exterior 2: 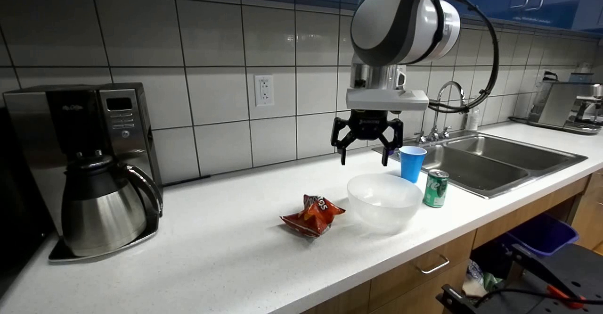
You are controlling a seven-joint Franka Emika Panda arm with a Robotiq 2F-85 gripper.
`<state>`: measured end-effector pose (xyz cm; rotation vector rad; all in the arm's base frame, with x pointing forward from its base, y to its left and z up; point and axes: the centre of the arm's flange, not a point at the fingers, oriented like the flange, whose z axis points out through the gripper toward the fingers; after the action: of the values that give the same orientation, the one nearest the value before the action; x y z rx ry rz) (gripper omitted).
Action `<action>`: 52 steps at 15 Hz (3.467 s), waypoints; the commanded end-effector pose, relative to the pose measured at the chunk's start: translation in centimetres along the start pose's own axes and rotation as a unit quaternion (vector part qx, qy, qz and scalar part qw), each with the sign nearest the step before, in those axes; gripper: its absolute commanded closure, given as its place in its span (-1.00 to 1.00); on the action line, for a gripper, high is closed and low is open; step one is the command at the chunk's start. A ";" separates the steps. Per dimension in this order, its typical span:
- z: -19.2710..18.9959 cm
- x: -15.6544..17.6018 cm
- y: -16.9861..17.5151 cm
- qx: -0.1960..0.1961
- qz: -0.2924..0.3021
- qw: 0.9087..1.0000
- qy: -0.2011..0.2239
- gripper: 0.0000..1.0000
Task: Put the red packet in the bowl.
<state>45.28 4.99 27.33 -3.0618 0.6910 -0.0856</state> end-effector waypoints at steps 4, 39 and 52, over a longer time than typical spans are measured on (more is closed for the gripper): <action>4.2 2.0 -4.2 0.012 0.022 1.000 -0.008 -1.00; 13.6 4.9 -11.8 -0.036 0.028 0.999 0.006 0.16; 10.5 5.9 -11.2 -0.021 0.028 0.999 0.036 1.00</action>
<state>55.73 12.63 14.60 -3.1009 0.7793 -0.1020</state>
